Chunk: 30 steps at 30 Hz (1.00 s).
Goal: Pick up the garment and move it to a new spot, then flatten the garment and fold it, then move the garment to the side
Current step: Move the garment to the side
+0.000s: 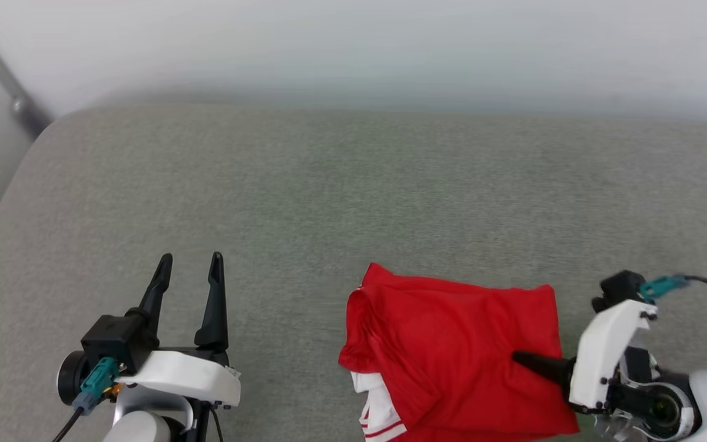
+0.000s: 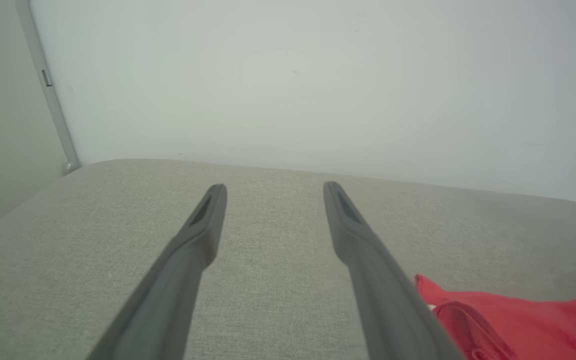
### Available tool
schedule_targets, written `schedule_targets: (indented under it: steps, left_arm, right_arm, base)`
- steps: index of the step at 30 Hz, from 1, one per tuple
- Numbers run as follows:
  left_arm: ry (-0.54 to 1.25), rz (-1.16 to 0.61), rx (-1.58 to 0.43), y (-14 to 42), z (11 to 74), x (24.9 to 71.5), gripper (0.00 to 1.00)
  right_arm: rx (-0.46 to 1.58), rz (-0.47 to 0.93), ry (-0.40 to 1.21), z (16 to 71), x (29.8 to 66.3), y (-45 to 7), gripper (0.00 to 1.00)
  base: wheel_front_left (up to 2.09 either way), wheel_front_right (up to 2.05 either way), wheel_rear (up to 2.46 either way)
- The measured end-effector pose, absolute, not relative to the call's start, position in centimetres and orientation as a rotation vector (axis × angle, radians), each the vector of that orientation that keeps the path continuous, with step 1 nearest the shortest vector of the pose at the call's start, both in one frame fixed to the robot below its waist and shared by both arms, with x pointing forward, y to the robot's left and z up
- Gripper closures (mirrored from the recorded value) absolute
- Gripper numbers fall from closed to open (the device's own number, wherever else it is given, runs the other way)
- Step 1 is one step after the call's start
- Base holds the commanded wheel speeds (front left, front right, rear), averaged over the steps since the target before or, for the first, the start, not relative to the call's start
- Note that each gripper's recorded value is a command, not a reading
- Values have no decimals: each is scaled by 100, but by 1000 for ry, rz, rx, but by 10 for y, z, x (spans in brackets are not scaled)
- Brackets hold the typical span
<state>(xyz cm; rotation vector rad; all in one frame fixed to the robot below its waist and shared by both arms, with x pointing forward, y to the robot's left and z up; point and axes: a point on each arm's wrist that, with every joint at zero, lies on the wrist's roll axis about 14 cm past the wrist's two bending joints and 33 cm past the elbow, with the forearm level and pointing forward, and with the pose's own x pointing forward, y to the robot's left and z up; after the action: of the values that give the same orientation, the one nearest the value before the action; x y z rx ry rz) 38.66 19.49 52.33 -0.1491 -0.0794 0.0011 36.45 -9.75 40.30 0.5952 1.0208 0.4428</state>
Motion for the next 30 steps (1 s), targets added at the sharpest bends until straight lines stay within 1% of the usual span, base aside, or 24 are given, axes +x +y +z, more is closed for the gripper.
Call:
schedule_targets:
  steps: [5, 7, 11, 12, 14, 21, 25, 26, 27, 28, 29, 30]
  left_arm:
    - [-89, -51, -162, 176, 527, 392, 0]
    - [-92, -79, -169, 166, 528, 395, 0]
    - [-87, -154, -191, 139, 528, 403, 0]
    - [-82, -191, -198, 125, 527, 407, 0]
    - [-83, -215, -201, 117, 528, 410, 0]
    - [-119, -394, -203, 57, 539, 437, 0]
    - [-133, -491, -203, 26, 540, 462, 0]
    - [-139, -525, -203, 15, 538, 474, 0]
    - [-139, -525, -203, 15, 538, 474, 0]
    - [-140, -538, -202, 10, 536, 481, 0]
    - [-138, -549, -206, 6, 534, 487, 0]
    - [-143, -570, -210, -1, 529, 499, 0]
  right_arm:
    - [308, 435, 932, 424, 370, -120, 100]
    - [193, 404, 894, 434, 373, -138, 100]
    - [32, 341, 829, 456, 378, -168, 100]
    - [-16, 303, 813, 464, 376, -184, 100]
    - [-36, 276, 807, 467, 375, -194, 100]
    - [-110, 52, 773, 486, 368, -279, 100]
    - [-120, -88, 785, 481, 369, -329, 100]
    - [-125, -149, 790, 477, 372, -351, 100]
    - [-125, -149, 790, 477, 372, -351, 100]
    - [-132, -179, 792, 475, 374, -362, 100]
    - [-132, -211, 794, 474, 376, -373, 100]
    - [-144, -271, 793, 472, 381, -394, 100]
  base:
    - [0, 0, 0]
    - [0, 0, 0]
    - [0, 0, 0]
    - [0, 0, 0]
    - [0, 0, 0]
    - [0, 0, 0]
    - [0, 0, 0]
    - [0, 0, 0]
    - [0, 0, 0]
    - [0, 0, 0]
    - [0, 0, 0]
    - [0, 0, 0]
